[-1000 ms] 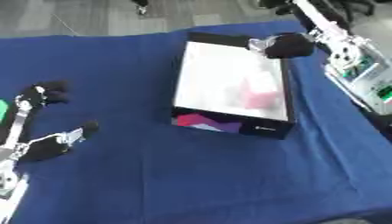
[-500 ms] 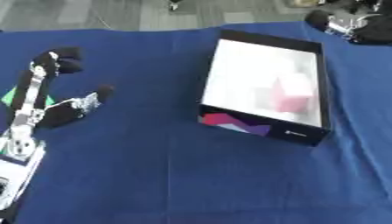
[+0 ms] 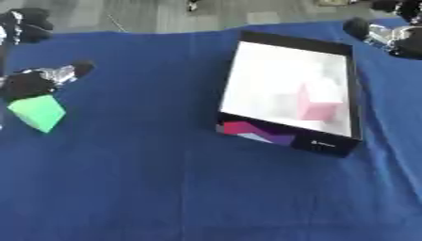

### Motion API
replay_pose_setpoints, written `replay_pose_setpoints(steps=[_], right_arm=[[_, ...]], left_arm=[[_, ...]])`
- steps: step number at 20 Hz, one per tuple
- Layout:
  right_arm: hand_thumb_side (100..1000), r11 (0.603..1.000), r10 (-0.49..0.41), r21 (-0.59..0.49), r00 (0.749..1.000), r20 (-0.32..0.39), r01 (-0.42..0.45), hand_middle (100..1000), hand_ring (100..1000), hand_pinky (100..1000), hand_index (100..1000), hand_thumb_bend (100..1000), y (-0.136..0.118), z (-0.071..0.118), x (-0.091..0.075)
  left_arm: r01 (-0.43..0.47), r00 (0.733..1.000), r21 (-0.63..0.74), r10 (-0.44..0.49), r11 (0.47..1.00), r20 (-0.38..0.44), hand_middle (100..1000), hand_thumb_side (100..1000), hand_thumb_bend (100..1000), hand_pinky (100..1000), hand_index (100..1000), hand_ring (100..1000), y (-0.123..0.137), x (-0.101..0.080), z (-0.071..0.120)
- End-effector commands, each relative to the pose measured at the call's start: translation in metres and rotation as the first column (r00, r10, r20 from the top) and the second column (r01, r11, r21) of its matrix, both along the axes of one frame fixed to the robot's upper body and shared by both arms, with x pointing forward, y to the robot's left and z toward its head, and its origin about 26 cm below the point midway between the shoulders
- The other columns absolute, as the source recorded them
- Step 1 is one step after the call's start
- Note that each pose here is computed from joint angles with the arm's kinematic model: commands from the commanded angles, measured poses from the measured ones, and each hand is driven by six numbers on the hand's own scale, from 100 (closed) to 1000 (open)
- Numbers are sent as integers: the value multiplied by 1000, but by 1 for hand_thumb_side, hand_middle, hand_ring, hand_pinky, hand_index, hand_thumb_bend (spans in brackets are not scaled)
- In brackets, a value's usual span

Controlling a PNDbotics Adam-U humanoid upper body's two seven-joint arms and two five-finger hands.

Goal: Pick up the objects with one hand, pass them to the other hand, and then place them into the box on the other side of the table.

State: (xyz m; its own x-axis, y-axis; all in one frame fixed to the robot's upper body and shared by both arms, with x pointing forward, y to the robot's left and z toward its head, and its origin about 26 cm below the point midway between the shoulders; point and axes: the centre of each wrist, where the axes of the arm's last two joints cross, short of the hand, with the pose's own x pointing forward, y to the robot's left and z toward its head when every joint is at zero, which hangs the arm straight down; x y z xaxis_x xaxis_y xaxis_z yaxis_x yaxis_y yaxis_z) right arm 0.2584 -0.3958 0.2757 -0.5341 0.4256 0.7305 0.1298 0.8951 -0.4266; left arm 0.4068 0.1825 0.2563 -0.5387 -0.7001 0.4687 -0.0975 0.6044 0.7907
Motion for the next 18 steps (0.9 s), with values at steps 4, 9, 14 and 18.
replay_pose_setpoints(steps=[4,9,14,18], right_arm=[[152,999,-7,-34,1000,25,8,679,819,830,898,644,1,6,-3],[152,999,-21,-38,1000,15,21,676,816,829,897,645,1,3,-3],[153,998,-34,-47,999,1,34,675,815,828,896,647,0,0,-4],[154,998,-39,-53,999,-7,39,674,814,828,895,646,0,-1,-4]], left_arm=[[-77,992,277,100,958,-71,710,435,915,809,838,763,34,8,45],[-106,950,411,215,905,-228,708,467,960,830,827,784,49,26,58],[-101,864,474,314,875,-395,709,504,1000,847,820,802,60,47,55],[-94,820,527,366,845,-441,713,520,1000,855,821,813,62,56,53]])
